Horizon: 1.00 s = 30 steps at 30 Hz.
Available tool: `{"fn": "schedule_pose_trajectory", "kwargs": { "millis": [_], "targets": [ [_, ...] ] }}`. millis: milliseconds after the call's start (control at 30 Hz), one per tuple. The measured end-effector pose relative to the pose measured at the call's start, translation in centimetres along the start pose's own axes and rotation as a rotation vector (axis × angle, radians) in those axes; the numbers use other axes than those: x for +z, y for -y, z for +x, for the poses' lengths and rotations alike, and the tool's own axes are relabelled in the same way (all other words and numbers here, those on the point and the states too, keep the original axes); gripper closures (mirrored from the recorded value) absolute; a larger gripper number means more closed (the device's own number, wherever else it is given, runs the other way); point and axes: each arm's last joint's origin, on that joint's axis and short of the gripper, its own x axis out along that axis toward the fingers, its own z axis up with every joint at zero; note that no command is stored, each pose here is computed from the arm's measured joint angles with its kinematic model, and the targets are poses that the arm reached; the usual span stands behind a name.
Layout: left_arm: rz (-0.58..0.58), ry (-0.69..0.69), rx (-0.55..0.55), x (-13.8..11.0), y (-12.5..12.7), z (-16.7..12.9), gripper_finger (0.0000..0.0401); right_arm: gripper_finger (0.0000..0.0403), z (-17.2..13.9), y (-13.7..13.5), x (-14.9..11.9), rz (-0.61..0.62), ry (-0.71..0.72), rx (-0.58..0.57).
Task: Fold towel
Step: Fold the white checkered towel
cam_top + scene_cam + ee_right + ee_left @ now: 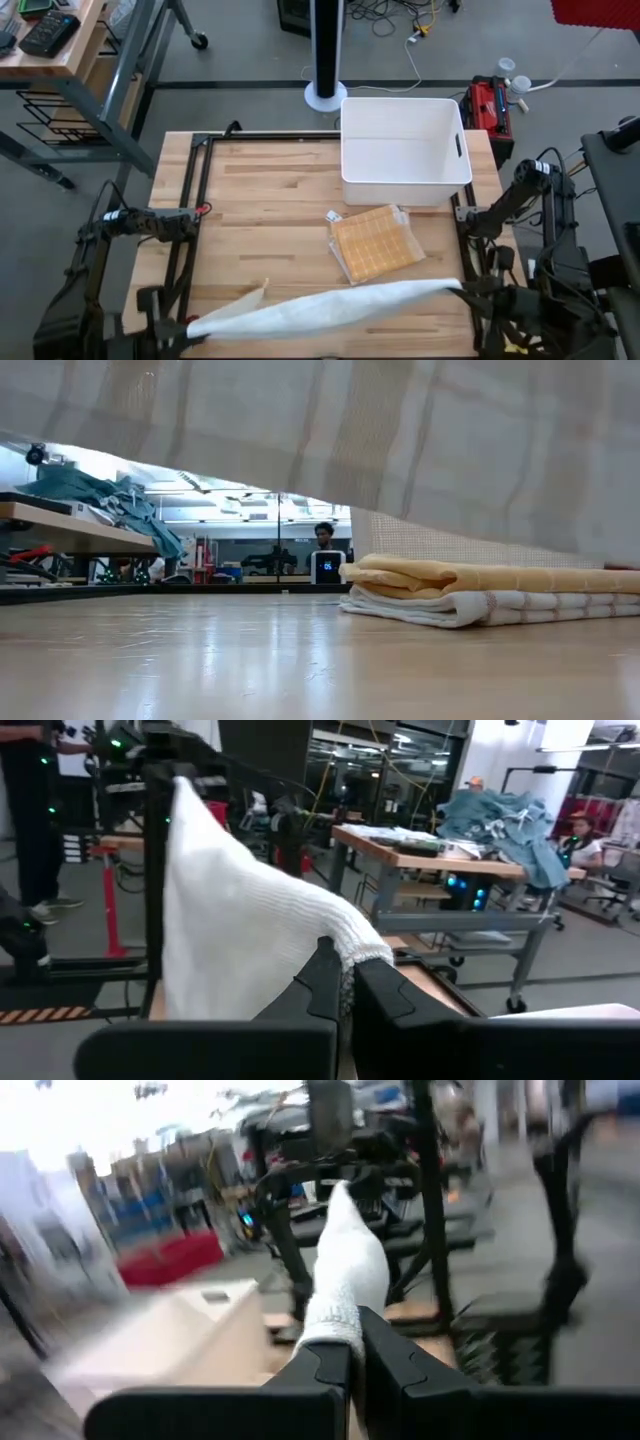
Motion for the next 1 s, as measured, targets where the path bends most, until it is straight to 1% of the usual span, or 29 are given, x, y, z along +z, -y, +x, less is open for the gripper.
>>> {"fn": "schedule_pose_trajectory", "kwargs": {
  "millis": [67, 100, 233, 300, 400, 500, 633, 767, 867, 933, 1000],
  "targets": [
    [-0.171, -0.001, 0.01, 0.2, -0.8, 0.3, 0.0401, 0.0403, -0.3, -0.1, 0.0, 0.013, 0.002, 0.009],
    [-0.229, 0.0, 0.014, 0.2, -1.0, 0.5, 0.0401, 0.0403, -0.5, -0.2, 0.0, 0.018, 0.002, 0.015],
    [-0.344, -0.013, 0.006, 0.2, -1.0, 0.5, 0.0401, 0.0403, -1.1, -0.2, 0.1, 0.051, 0.003, 0.036],
    [-0.403, -0.063, -0.033, 0.2, -1.0, 0.4, 0.0401, 0.0403, -1.5, -0.3, 0.4, 0.079, 0.003, 0.05],
    [-0.485, -0.174, -0.117, 0.2, -0.8, -0.1, 0.0401, 0.0403, -2.3, -0.5, 0.9, 0.112, 0.002, 0.085],
    [-0.529, -0.232, -0.157, 0.0, -0.3, -0.2, 0.0401, 0.0403, -3.1, -0.7, 1.4, 0.139, -0.004, 0.159],
    [-0.556, -0.229, -0.168, -0.2, 0.7, -0.2, 0.0401, 0.0403, -4.0, -1.1, 1.7, 0.19, -0.005, 0.2],
    [-0.606, -0.197, -0.191, 0.4, 2.2, -0.2, 0.0401, 0.0403, -4.9, -1.7, 2.2, 0.232, -0.003, 0.227],
    [-0.606, -0.15, -0.162, 0.5, 2.7, -0.2, 0.0401, 0.0403, -5.0, -1.7, 2.6, 0.248, -0.001, 0.22],
    [-0.595, -0.108, -0.11, 0.4, 2.4, -0.2, 0.0401, 0.0403, -4.8, -1.5, 2.6, 0.251, -0.006, 0.166],
    [-0.59, -0.073, -0.066, 0.0, 1.8, -0.2, 0.0401, 0.0403, -4.2, -1.4, 2.6, 0.236, -0.004, 0.145]
  ]
}}
